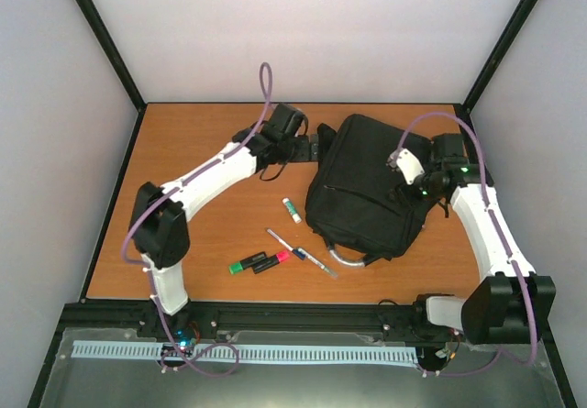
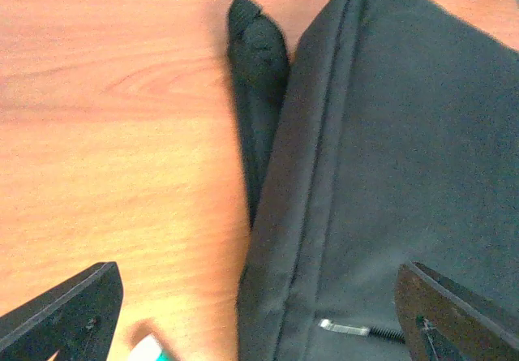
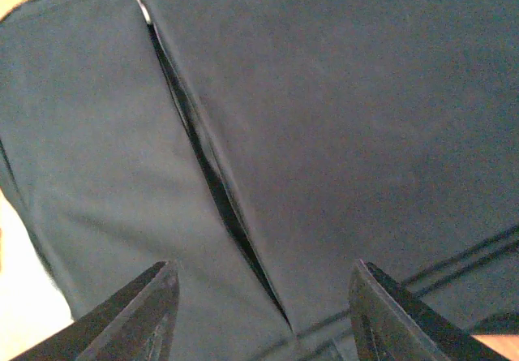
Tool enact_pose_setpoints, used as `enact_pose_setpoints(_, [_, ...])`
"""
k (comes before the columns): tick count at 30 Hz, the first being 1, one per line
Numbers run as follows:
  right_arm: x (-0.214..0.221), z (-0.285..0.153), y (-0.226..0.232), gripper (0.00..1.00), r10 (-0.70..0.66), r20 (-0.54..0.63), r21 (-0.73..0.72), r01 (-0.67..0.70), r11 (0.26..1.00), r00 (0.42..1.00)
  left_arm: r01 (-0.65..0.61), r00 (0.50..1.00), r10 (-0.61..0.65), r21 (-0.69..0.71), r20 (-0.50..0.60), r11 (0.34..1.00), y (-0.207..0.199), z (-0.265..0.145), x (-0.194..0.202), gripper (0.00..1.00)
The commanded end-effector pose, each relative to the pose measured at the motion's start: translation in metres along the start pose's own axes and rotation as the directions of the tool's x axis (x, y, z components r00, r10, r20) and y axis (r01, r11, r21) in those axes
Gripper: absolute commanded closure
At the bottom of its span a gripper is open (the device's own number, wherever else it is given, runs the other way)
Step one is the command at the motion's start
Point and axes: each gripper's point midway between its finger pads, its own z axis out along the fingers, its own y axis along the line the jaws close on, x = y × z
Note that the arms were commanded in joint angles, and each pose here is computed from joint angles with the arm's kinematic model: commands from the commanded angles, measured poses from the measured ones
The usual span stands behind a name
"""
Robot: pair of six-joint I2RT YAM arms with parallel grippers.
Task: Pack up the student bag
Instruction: Adjust the stationery at the center of the board, then pick up the stationery from the center of the board.
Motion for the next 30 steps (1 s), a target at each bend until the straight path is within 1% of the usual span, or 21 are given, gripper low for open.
enact_pose_setpoints(1, [-0.039,0.007,-0.007,0.42,-0.046,0.044,0.141,0.04,0.989,0.998,0.057,0.998,-0.061,-0.109,-0.033,0.992,0.036,-0.015,0.03,0.06])
enact_pose_setpoints(5, [-0.048,0.022,0.001,0.46,-0.086,0.034,0.159,0.08,0.984,0.996,0.074,0.994,-0.086,-0.168,-0.064,0.983,0.061,-0.026,0.059,0.07])
enact_pose_setpoints(9, [-0.049,0.034,0.011,0.49,-0.091,0.079,0.12,0.081,0.989,0.993,0.107,0.986,-0.13,-0.199,-0.108,0.974,0.077,-0.026,0.086,0.12])
enact_pose_setpoints(15, [-0.038,0.037,0.014,0.47,-0.12,0.135,0.165,0.097,0.981,0.984,0.136,0.966,-0.18,-0.228,-0.185,0.964,0.089,-0.014,0.118,0.23])
enact_pose_setpoints(17, [-0.036,0.038,0.015,0.46,-0.117,0.134,0.163,0.095,0.982,0.984,0.149,0.956,-0.199,-0.225,-0.216,0.963,0.087,-0.006,0.127,0.27])
enact_pose_setpoints(19, [-0.033,0.04,0.013,0.45,-0.117,0.122,0.168,0.096,0.981,0.986,0.16,0.947,-0.214,-0.224,-0.24,0.961,0.086,0.0,0.135,0.28])
enact_pose_setpoints(23, [-0.027,0.047,0.01,0.44,-0.112,0.087,0.171,0.096,0.981,0.99,0.151,0.946,-0.207,-0.224,-0.251,0.963,0.078,0.009,0.14,0.28])
enact_pose_setpoints(30, [-0.028,0.046,0.013,0.44,-0.112,0.097,0.16,0.095,0.983,0.989,0.125,0.935,-0.208,-0.283,-0.286,0.951,0.08,0.031,0.148,0.29])
